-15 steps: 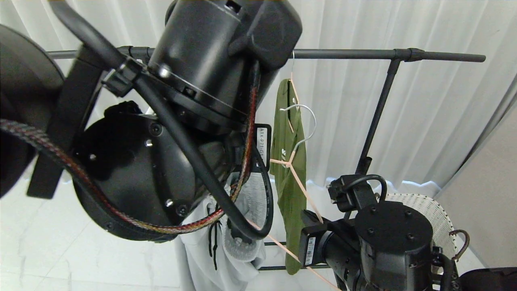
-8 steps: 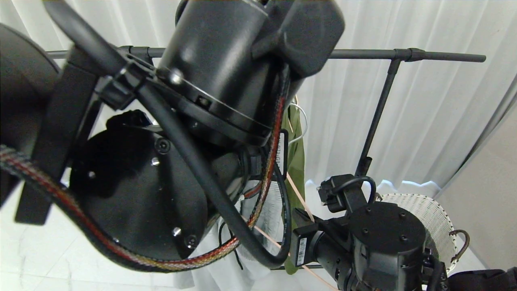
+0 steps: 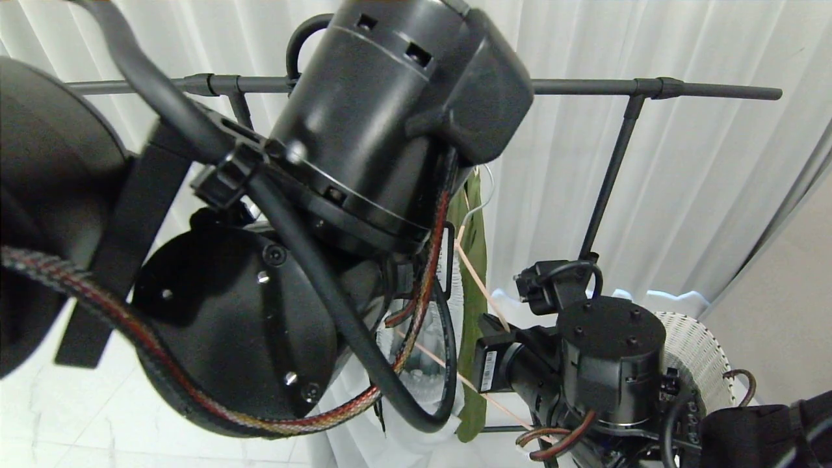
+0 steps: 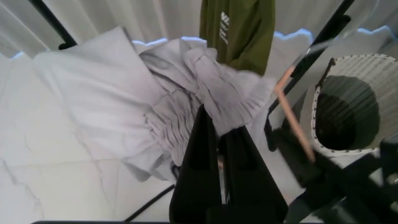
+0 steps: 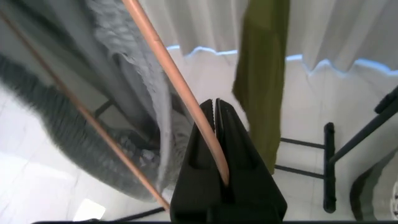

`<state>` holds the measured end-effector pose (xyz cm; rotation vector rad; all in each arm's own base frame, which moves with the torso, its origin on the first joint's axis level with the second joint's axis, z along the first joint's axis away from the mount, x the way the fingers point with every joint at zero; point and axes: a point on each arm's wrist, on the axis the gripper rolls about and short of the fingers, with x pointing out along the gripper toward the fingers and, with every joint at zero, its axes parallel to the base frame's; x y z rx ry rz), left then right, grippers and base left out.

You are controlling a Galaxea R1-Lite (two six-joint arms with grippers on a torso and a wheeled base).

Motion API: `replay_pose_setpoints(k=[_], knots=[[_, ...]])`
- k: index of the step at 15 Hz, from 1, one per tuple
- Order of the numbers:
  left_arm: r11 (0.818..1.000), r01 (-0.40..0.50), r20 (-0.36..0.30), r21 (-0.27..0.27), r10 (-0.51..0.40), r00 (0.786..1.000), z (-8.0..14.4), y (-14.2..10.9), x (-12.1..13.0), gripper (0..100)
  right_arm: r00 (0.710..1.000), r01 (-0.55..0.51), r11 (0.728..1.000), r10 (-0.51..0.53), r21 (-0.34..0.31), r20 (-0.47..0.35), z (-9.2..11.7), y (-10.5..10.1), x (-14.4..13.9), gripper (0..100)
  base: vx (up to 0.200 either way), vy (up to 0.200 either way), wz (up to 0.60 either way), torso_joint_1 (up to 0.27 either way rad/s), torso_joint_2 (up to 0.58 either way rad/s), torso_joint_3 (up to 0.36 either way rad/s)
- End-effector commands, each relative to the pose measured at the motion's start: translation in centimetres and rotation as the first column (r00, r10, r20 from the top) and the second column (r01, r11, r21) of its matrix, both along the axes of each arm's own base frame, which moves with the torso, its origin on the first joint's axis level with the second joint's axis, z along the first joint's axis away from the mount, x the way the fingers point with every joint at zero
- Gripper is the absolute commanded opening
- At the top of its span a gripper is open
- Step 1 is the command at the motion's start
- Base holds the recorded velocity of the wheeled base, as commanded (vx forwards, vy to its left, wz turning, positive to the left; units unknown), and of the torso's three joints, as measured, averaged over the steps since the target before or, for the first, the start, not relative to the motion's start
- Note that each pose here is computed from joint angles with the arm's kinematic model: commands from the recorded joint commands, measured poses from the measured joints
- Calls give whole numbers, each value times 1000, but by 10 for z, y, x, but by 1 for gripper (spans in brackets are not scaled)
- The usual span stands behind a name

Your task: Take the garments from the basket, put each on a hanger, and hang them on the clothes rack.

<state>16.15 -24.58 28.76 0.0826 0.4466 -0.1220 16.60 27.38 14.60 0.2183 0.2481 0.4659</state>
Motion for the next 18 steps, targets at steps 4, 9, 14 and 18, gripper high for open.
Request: replay_pose_setpoints(k=[4, 9, 14, 18], knots=[[999, 2, -21, 34, -1, 1000, -11, 2, -3, 0, 998, 39, 999, -40, 34, 40, 12, -3, 14, 0, 0, 0, 0, 0, 0, 0], [998, -1, -35, 63, 4, 999, -18, 8, -5, 0, 994, 31, 999, -33, 24, 107, 18, -3, 14, 0, 0, 0, 0, 0, 0, 0], [992, 23, -41, 121, -18, 999, -22, 25, -16, 0, 986, 58, 998, -57, -2, 157, 22, -9, 23, 0, 0, 0, 0, 0, 0, 0], [987, 58, -53, 153, -51, 997, -28, 26, -25, 0, 981, 57, 998, -52, -18, 187, 24, -9, 23, 0, 0, 0, 0, 0, 0, 0]])
